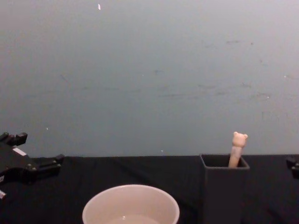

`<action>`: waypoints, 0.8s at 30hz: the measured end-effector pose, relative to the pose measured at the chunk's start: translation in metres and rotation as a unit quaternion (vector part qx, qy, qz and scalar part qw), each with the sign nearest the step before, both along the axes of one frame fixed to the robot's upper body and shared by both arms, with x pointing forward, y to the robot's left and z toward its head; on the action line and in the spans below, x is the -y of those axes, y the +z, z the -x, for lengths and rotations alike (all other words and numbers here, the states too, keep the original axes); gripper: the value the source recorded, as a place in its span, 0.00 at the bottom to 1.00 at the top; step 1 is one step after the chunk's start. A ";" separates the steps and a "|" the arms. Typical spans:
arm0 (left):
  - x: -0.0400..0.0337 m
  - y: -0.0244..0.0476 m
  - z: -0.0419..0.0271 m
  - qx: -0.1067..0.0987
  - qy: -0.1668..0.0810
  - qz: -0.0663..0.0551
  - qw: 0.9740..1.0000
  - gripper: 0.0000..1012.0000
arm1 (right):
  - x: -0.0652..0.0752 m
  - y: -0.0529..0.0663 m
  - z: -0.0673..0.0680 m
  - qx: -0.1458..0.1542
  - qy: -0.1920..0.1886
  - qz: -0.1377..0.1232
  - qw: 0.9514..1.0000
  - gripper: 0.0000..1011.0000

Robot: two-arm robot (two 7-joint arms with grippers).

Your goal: Pick up the stirring spoon with one hand, stir inside the cup, then place it back in its original position.

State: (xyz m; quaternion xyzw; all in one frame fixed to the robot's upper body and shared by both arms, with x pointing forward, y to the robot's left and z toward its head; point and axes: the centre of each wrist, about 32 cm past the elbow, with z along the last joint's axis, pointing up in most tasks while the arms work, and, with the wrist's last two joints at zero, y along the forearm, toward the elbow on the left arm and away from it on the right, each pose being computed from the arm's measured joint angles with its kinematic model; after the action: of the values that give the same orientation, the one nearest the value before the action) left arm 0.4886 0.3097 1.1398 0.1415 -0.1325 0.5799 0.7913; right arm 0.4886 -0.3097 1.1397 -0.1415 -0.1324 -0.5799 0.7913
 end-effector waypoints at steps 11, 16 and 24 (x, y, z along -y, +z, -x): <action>0.0000 0.0000 0.0000 0.000 0.000 0.000 1.000 0.99 | 0.000 0.000 0.000 0.000 0.000 0.000 1.000 0.99; 0.0000 0.0000 0.0000 0.000 0.000 0.000 1.000 0.99 | 0.000 0.000 0.000 0.000 0.000 0.000 1.000 0.99; 0.0000 0.0000 0.0000 0.000 0.000 0.000 1.000 0.99 | 0.000 0.000 0.000 0.000 0.000 0.000 1.000 0.99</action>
State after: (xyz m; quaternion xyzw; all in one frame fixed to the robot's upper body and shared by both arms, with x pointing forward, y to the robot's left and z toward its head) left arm 0.4886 0.3097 1.1398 0.1415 -0.1325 0.5799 0.7913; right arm 0.4886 -0.3097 1.1398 -0.1415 -0.1324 -0.5799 0.7913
